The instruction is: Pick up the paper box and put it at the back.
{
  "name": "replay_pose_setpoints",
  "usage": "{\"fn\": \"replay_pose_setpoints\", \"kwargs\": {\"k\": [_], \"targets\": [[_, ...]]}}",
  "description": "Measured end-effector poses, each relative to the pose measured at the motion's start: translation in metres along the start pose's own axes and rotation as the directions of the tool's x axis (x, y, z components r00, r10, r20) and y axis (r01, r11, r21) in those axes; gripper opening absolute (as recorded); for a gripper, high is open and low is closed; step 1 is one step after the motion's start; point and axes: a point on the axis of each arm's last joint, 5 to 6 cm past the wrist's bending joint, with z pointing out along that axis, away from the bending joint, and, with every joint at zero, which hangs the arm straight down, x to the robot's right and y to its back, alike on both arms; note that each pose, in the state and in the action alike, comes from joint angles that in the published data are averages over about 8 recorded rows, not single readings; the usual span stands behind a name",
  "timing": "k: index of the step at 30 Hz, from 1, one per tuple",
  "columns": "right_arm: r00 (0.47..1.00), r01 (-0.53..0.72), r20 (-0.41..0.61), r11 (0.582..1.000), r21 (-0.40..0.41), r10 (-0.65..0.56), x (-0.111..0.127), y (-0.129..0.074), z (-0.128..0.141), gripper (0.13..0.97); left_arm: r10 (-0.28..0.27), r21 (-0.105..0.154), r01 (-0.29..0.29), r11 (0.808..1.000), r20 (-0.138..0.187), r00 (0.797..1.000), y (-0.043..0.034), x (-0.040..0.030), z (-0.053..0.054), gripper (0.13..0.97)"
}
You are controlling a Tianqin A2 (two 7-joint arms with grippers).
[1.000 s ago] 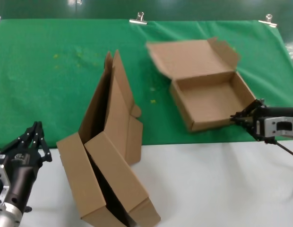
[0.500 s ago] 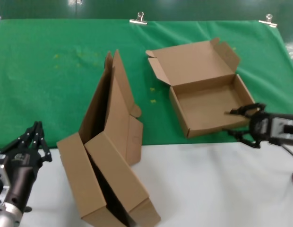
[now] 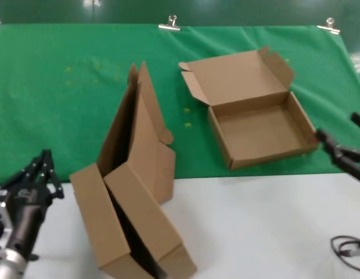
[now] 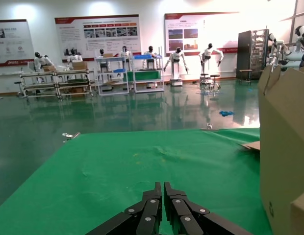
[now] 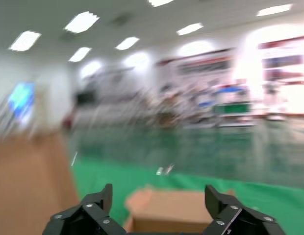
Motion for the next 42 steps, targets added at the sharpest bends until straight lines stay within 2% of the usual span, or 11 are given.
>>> {"fn": "replay_pose_setpoints", "kwargs": {"k": [3,6,12,17,21,26,30,38,42], "targets": [[0.984,-0.154,-0.072,0.984,0.089,0.161,-0.014,0.008,-0.016,0.579,0.000,0.000,0.000,1.000,0.000,1.000,0.0000,0.0000,0.000,0.168],[0.967,-0.220,-0.100,0.967,0.132,0.233,-0.023,0.012,-0.023,0.659,0.000,0.000,0.000,1.000,0.000,1.000,0.0000,0.0000,0.000,0.171],[0.962,-0.235,-0.106,0.961,0.143,0.251,-0.025,0.013,-0.025,0.768,0.000,0.000,0.000,1.000,0.000,1.000,0.0000,0.0000,0.000,0.176],[0.962,-0.236,-0.106,0.961,0.143,0.252,-0.025,0.013,-0.025,0.861,0.000,0.000,0.000,1.000,0.000,1.000,0.0000,0.0000,0.000,0.217],[0.962,-0.236,-0.106,0.961,0.143,0.252,-0.025,0.013,-0.025,0.893,0.000,0.000,0.000,1.000,0.000,1.000,0.0000,0.0000,0.000,0.241],[0.962,-0.235,-0.109,0.962,0.138,0.251,-0.026,0.013,-0.024,0.945,0.000,0.000,0.000,1.000,0.000,1.000,0.0000,0.0000,0.000,0.322],[0.962,-0.235,-0.117,0.965,0.120,0.249,-0.030,0.014,-0.023,0.953,0.000,0.000,0.000,1.000,0.000,1.000,0.0000,0.0000,0.000,0.371],[0.960,-0.231,-0.146,0.971,0.062,0.237,-0.042,0.017,-0.017,0.966,0.000,0.000,0.000,1.000,0.000,1.000,0.0000,0.0000,0.000,0.565],[0.960,-0.227,-0.163,0.973,0.032,0.229,-0.049,0.019,-0.015,0.966,0.000,0.000,0.000,1.000,0.000,1.000,0.0000,0.0000,0.000,0.565]]}}
